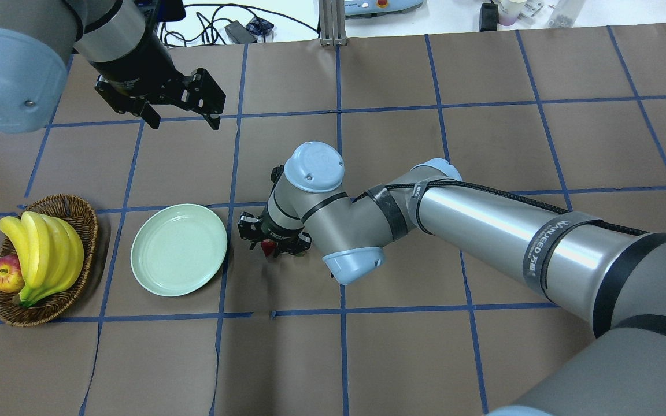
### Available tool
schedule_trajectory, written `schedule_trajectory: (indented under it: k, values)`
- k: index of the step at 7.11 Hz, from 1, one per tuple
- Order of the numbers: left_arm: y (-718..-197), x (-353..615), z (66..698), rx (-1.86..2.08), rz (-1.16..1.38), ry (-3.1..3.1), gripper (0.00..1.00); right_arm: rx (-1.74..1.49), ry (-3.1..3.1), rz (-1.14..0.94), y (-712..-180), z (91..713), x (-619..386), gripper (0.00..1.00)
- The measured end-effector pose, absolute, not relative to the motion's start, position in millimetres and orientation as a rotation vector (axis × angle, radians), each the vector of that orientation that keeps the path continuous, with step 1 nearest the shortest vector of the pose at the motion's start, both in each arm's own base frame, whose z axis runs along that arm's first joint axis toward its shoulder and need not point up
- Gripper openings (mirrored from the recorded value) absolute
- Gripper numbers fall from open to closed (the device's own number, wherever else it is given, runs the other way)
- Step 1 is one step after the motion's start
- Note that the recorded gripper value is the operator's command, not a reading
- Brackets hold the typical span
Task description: Collect all strawberries into plate
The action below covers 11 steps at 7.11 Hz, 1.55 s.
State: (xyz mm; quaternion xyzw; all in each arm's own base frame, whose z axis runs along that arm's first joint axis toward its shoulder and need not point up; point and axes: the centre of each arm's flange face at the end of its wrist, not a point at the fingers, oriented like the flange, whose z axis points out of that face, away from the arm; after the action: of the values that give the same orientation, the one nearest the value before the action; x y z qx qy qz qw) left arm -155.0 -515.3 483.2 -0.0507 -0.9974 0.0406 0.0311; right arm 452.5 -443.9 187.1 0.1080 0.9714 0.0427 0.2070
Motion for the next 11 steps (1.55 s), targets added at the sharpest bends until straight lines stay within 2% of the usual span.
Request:
schedule_trajectory:
  k: [3, 6, 9, 11]
  values:
    - [-515.2, -155.3, 482.9, -0.158, 0.123, -3.073, 1.00, 0.302, 2.733, 0.078, -447.0, 208.9, 450.2, 1.00]
    - [-515.8, -153.2, 483.0, -0.155, 0.124, -3.073, 1.00, 0.354, 2.918, 0.072, -463.4, 276.2, 426.1, 1.00]
    - [-516.9, -150.5, 484.3, -0.149, 0.130, -3.074, 1.00, 0.411, 3.061, 0.068, -497.4, 331.6, 328.4, 1.00]
    - [-516.8, -150.7, 484.1, -0.144, 0.127, -3.075, 1.00, 0.276, 3.144, 0.044, -521.4, 352.6, 243.0, 1.00]
